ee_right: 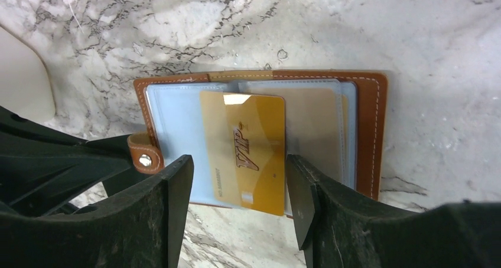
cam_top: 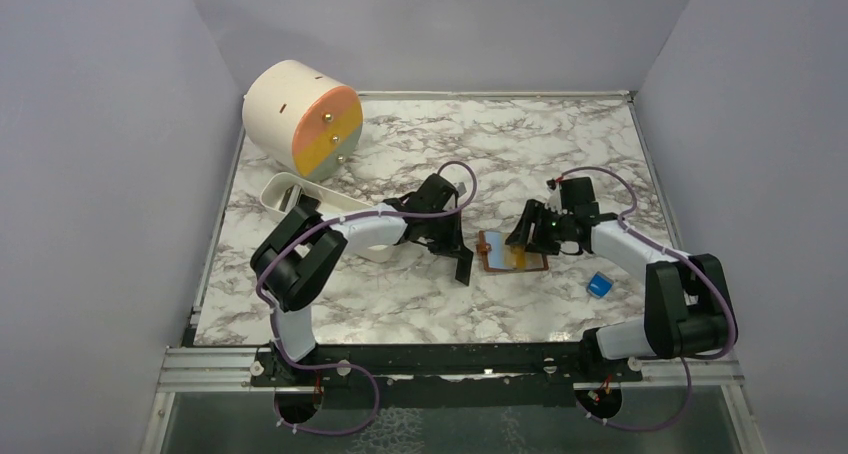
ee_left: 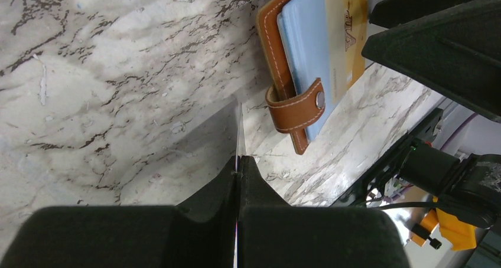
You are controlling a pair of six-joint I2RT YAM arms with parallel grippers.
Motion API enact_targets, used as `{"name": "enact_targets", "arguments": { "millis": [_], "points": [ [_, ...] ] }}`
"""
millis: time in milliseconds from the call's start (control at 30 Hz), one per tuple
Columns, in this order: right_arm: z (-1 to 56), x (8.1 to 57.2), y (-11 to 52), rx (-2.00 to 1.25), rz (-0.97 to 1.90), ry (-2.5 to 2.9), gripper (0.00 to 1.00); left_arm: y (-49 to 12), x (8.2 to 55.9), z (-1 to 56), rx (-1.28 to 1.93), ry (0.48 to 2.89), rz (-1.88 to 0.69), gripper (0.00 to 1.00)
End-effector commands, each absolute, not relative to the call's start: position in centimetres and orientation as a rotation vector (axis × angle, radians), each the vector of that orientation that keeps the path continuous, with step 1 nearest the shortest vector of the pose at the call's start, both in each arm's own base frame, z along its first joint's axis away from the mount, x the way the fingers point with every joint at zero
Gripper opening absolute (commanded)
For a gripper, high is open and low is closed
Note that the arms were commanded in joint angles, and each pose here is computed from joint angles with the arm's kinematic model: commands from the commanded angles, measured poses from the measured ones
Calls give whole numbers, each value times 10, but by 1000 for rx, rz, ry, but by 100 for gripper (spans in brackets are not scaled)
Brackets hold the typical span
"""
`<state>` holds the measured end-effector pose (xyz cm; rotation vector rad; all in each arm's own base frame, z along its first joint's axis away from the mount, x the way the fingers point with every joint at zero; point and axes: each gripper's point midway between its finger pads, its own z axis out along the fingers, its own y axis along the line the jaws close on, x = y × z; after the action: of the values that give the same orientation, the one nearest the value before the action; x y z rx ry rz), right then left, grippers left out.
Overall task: Put the credit cards into the card holder
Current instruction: Insert the credit card into the card holder.
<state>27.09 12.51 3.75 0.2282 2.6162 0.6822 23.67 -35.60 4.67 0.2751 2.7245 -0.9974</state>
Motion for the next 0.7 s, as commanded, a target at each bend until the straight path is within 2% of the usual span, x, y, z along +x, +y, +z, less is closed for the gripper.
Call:
{"name": "enact_targets", "arguments": {
  "millis": [0, 667],
  "points": [
    [33, 278, 129, 183, 696, 2599, 60, -361, 243, 44, 308, 2711, -975, 0],
    [42, 266, 170, 83, 962, 2536, 56, -365, 245, 37, 313, 2718, -985, 0]
  ]
}}
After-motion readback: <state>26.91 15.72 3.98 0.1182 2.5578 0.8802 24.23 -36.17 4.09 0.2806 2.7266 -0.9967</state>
